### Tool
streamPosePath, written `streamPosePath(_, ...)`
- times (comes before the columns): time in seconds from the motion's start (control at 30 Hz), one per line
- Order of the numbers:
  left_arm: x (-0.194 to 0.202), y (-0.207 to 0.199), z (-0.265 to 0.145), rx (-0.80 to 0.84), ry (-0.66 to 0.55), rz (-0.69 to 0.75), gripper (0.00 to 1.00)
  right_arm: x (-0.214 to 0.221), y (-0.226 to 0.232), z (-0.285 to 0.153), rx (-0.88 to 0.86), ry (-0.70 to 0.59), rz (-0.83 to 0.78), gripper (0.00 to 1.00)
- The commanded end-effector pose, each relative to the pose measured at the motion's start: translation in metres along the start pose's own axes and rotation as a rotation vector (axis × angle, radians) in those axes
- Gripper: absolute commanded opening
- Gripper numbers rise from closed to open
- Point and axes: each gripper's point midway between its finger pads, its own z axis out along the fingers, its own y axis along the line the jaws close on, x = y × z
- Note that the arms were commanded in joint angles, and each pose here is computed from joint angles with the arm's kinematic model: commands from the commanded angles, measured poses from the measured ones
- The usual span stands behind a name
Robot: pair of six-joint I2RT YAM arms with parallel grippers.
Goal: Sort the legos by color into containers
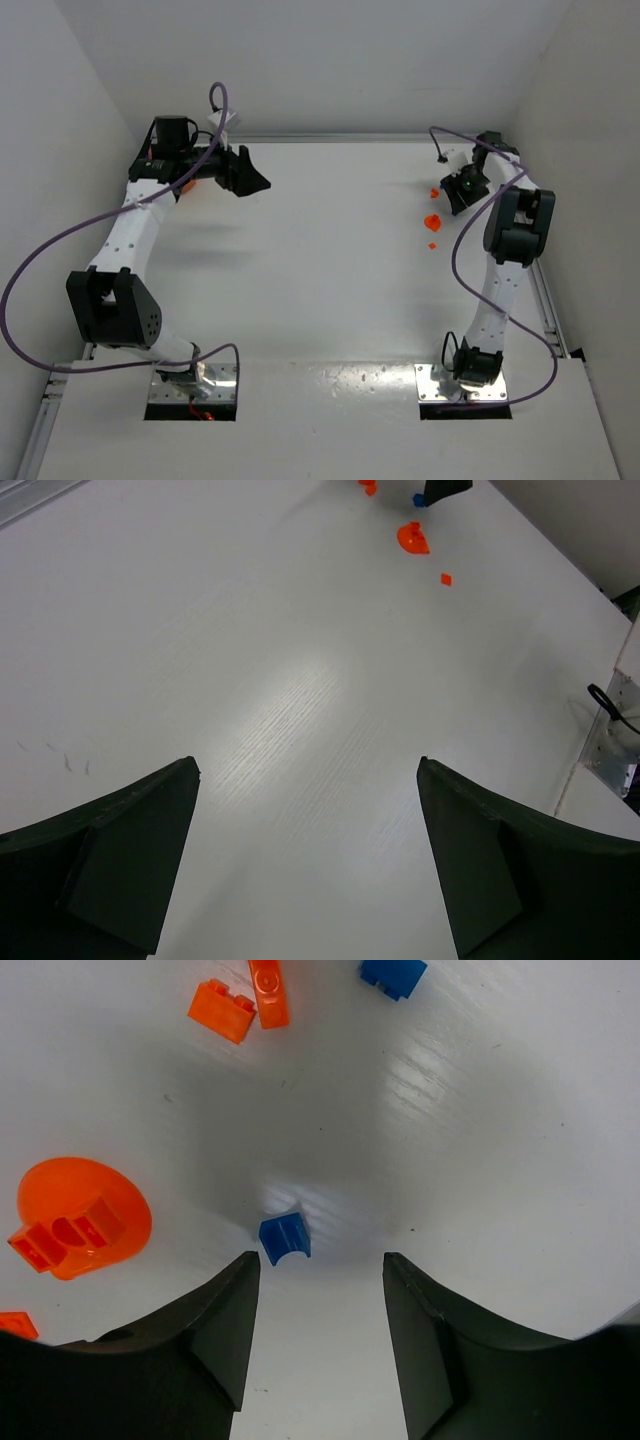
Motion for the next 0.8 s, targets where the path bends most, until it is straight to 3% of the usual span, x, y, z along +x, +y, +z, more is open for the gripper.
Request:
streamPosePath(0.0,-0.005,-0.003,0.004,0.034,-0.016,0.018,0.96,-0.015,-0.007,-0.009,-0.007,-0.053,-0.026,0.54)
streamPosePath(0.3,-0.001,0.003,0.009,0.026,-0.007,-0.012,0.99,-0.009,0.003,-0.002,-0.063,-0.039,-0.034,0.56)
streamPosePath(0.77,-0.002,0.006,0.016,-0.004,-0.007,-0.035,0.99,-0.008,0.002,0.015,-0.058,-0.019,-0.041,0.37)
